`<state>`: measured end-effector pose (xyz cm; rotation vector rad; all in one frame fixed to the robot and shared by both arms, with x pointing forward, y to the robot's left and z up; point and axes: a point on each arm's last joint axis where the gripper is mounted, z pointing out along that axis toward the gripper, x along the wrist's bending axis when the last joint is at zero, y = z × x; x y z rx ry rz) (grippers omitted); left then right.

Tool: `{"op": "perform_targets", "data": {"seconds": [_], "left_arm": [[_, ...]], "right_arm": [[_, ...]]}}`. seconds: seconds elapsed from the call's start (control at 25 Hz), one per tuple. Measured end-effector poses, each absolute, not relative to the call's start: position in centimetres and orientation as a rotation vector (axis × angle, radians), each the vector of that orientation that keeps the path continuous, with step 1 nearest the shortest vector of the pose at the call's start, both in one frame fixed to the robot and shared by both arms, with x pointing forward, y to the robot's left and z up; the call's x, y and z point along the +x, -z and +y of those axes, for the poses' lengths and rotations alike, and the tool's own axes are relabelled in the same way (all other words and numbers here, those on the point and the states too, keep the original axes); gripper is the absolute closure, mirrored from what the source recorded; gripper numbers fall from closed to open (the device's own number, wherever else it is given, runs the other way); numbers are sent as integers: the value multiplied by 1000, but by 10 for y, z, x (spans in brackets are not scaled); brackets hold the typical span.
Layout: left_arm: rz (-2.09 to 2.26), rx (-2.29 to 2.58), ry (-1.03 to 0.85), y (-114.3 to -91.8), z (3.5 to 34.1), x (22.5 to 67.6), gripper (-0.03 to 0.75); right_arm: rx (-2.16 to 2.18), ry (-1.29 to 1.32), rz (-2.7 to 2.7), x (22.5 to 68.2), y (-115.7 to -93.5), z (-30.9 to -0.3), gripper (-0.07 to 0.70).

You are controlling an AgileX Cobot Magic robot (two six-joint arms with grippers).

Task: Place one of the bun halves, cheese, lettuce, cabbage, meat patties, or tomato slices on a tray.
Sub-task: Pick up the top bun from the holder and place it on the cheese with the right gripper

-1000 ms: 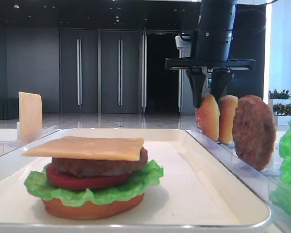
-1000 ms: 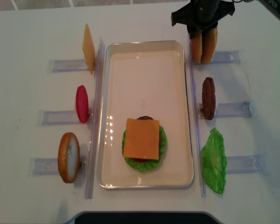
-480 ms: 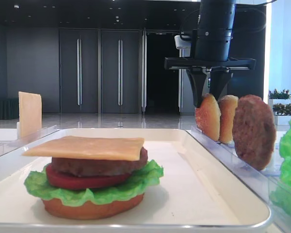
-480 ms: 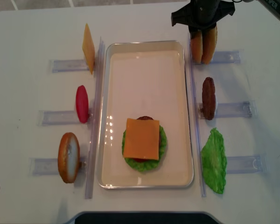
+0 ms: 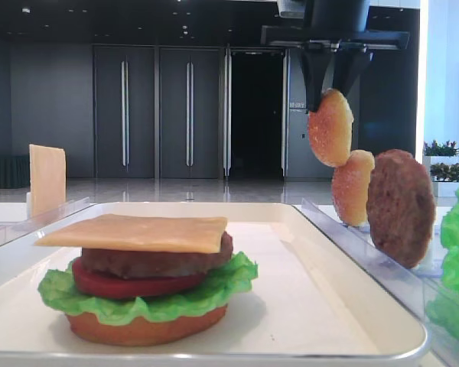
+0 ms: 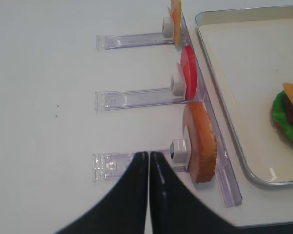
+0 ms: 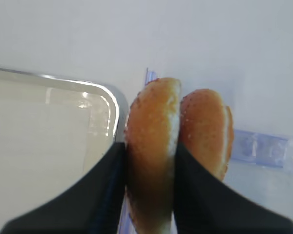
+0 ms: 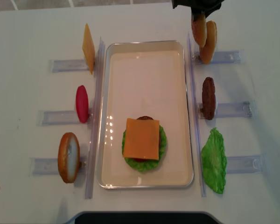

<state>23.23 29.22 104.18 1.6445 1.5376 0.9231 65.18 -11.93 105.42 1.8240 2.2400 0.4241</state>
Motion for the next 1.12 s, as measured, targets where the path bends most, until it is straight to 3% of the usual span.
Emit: {"op": "perform_targets", "data": {"seconds": [0.44, 1.12], "left_arm": [[1537, 1644, -923, -1042, 292, 232, 722], [1537, 1644, -923, -1042, 292, 232, 722]], "right_arm": [[1778, -464, 2206, 631, -1099, -131, 412], [1791, -526, 2229, 625, -1109, -129, 412]]}}
